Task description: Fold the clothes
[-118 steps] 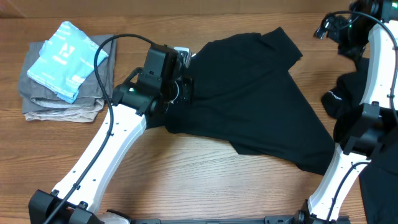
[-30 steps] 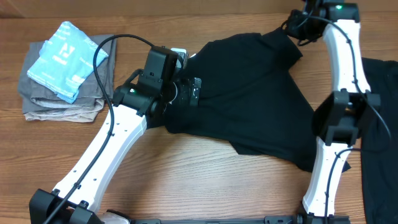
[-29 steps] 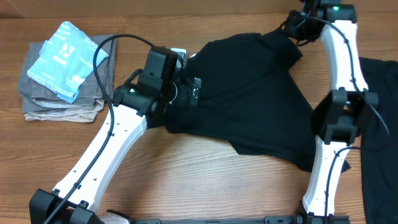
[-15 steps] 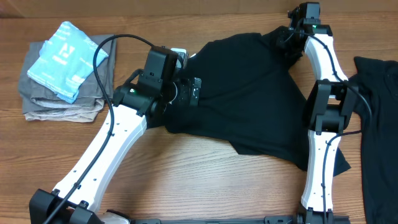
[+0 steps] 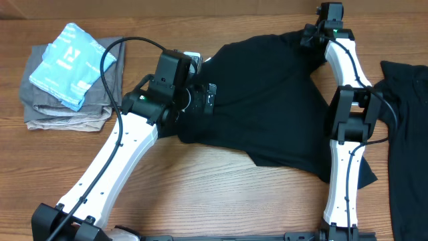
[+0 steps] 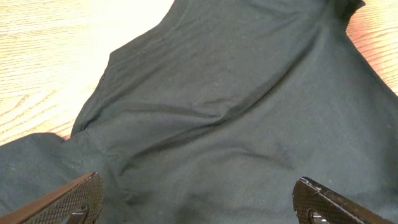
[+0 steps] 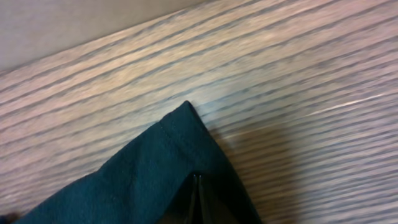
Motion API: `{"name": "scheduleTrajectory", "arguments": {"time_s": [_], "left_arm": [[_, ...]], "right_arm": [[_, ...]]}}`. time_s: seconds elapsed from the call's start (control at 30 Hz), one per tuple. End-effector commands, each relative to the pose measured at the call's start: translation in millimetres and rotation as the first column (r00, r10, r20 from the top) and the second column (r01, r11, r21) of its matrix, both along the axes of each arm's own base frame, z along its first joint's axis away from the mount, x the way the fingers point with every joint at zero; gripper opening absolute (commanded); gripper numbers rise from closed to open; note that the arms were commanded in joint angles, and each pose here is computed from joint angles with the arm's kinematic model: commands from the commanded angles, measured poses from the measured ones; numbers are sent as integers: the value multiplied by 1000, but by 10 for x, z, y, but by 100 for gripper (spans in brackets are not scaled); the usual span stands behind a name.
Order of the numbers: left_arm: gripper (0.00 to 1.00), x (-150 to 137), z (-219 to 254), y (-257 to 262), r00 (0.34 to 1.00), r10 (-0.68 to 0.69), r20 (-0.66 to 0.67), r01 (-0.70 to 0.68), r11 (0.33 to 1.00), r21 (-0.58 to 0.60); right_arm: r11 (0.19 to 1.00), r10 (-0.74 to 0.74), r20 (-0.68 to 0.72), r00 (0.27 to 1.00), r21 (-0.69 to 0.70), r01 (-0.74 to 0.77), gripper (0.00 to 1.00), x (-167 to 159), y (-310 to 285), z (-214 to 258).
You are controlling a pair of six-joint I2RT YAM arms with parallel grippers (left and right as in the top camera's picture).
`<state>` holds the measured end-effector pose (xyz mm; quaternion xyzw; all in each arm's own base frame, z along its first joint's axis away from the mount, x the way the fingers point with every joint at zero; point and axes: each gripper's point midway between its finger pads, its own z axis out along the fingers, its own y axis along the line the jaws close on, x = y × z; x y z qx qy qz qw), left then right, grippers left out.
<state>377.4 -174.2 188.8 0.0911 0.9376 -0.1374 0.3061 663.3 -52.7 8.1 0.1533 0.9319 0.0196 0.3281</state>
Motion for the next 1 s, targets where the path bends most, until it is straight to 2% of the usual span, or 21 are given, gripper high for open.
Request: {"name": "scheduleTrajectory", "arguments": {"time_s": [0.0, 0.13, 0.23, 0.27, 0.3, 0.4, 0.5, 0.57, 0.63, 0.73, 0.87, 0.9, 0.97], "left_arm": [[100, -8, -39, -4, 1000, -2, -5, 2, 1000, 9], [100, -8, -39, -4, 1000, -2, -5, 2, 1000, 9], [100, -8, -39, -4, 1000, -2, -5, 2, 1000, 9], [100, -8, -39, -4, 1000, -2, -5, 2, 1000, 9], [100, -8, -39, -4, 1000, -2, -5, 2, 1000, 9], [100, -8, -39, -4, 1000, -2, -5, 2, 1000, 9], [100, -8, -39, -4, 1000, -2, -5, 2, 1000, 9], [100, -8, -39, -4, 1000, -2, -5, 2, 1000, 9], [100, -8, -39, -4, 1000, -2, -5, 2, 1000, 9], [100, -8, -39, -4, 1000, -2, -5, 2, 1000, 9], [100, -8, -39, -4, 1000, -2, -5, 2, 1000, 9], [100, -8, -39, -4, 1000, -2, -5, 2, 1000, 9], [100, -8, -39, -4, 1000, -2, -5, 2, 1000, 9]], "right_arm": [[990, -138, -36, 990, -45, 136, 6, -77, -305, -282], [988, -151, -17, 988, -25, 151, 9, -38, -318, -215], [994, -110, 31, 993, 22, 110, 13, 74, -223, 48], [995, -97, 51, 994, 40, 95, 13, 111, -188, 180], [995, -70, 107, 992, 72, 62, 13, 189, -118, 561], [995, -50, 192, 980, 89, 33, 13, 221, -68, 1233], [996, -51, 214, 975, 88, 33, 8, 25, -51, 1856], [995, -56, 196, 979, 94, 38, 4, -156, -35, 2097], [991, -79, 164, 983, 118, 60, 4, -374, -11, 2282], [985, -76, 94, 993, 163, 60, 4, -678, 82, 2398], [980, -88, 22, 996, 181, 83, 4, -870, 104, 2355], [980, -90, 10, 996, 180, 87, 5, -892, 95, 2337], [979, -97, -10, 995, 178, 97, 20, -930, 64, 2304]]}}
